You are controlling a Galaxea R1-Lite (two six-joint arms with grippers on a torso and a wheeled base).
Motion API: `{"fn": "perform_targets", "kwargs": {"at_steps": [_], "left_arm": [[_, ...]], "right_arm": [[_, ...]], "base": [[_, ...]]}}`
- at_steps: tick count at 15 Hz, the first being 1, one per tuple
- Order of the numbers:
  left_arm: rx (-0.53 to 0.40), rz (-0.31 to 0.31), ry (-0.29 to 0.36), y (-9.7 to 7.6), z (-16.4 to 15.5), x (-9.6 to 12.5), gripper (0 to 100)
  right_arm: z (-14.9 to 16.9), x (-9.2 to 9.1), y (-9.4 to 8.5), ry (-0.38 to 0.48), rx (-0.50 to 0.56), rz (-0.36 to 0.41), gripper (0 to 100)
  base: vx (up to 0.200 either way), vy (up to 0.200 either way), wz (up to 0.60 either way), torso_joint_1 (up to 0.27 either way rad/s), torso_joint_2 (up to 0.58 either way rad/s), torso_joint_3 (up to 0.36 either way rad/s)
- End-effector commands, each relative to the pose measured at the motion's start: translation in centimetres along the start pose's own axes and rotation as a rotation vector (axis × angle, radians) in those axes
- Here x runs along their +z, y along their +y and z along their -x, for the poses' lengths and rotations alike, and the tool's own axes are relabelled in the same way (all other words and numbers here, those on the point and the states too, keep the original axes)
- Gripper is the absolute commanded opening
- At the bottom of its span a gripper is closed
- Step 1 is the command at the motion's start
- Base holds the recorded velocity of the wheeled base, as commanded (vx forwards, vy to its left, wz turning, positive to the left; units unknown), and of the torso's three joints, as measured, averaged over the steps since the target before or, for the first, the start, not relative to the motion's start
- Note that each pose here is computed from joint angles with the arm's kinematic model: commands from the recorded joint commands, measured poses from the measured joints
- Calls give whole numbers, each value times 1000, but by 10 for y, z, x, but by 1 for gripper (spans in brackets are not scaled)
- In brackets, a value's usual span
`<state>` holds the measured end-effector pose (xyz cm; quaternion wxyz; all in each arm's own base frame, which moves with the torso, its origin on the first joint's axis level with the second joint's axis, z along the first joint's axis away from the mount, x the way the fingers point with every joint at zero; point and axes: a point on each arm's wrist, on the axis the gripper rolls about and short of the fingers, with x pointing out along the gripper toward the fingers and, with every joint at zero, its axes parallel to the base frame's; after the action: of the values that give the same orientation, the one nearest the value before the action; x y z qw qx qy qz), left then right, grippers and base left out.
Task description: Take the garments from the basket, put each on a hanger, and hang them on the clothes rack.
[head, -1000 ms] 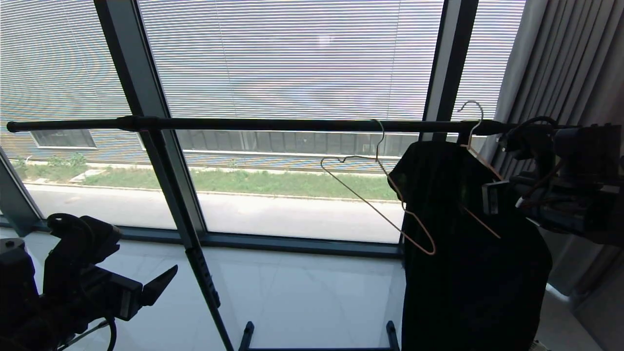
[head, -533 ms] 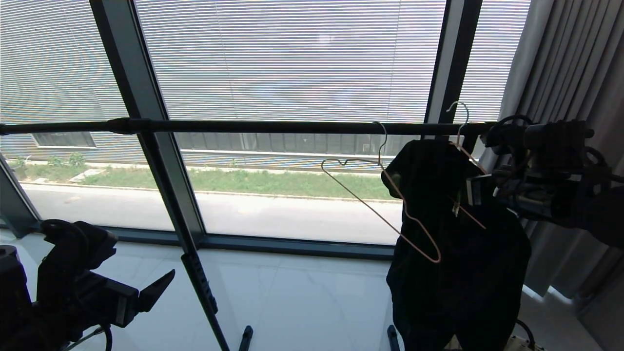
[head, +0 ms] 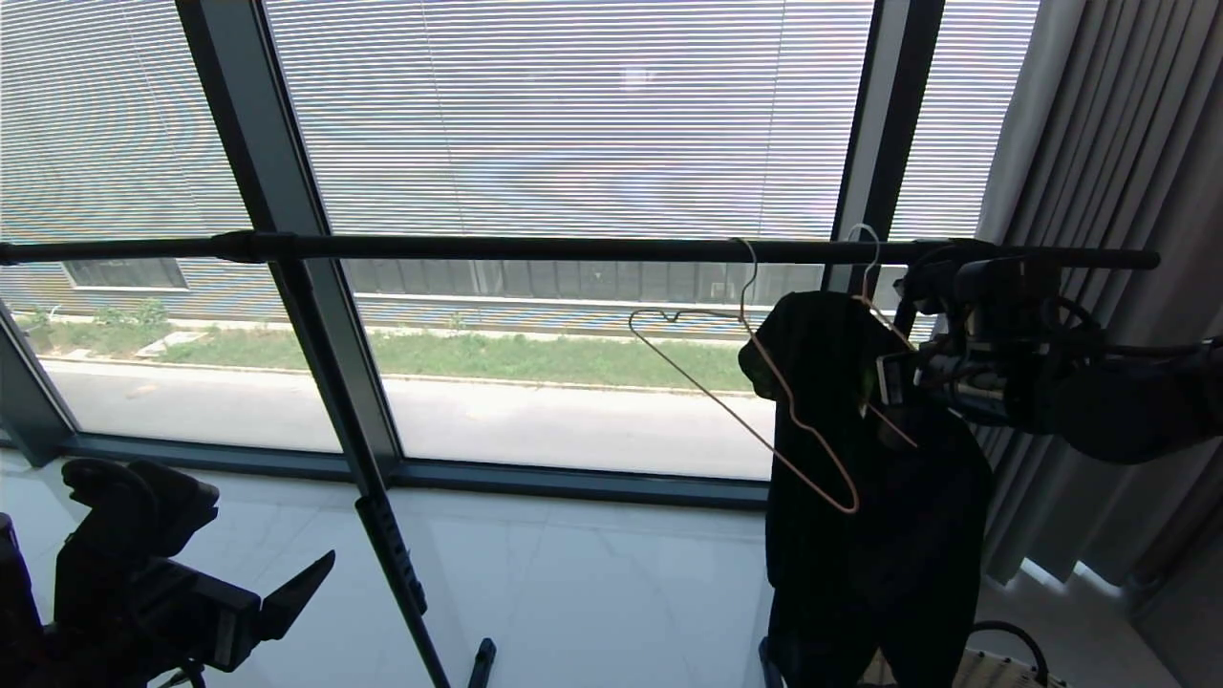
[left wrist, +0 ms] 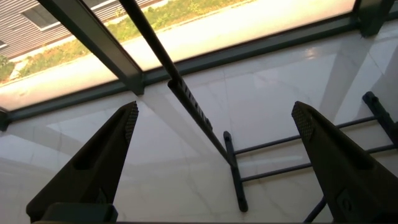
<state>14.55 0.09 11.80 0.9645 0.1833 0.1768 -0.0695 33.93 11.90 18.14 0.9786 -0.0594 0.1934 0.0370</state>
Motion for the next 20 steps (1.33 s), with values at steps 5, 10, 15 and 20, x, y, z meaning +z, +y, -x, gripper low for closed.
{"fn": "perform_targets", "kwargs": {"at_steps": [5, 10, 15, 20], "left_arm": [[3, 0, -6, 0, 2, 0, 100], [17, 4, -17, 3, 0, 4, 100], [114, 9, 9, 10, -10, 13, 100], [114, 8, 8, 10, -10, 13, 100]], "right_arm": [[-5, -5, 1, 19, -5, 5, 0], [36, 9, -10, 37, -5, 8, 100], [109, -8, -32, 120, -11, 66, 100], [133, -15, -39, 98, -12, 75, 100]], "base": [[0, 0, 0, 0, 0, 0], [0, 0, 0, 0, 0, 0], [-80, 0, 0, 1, 1, 1], [-200, 0, 0, -1, 1, -1]]}}
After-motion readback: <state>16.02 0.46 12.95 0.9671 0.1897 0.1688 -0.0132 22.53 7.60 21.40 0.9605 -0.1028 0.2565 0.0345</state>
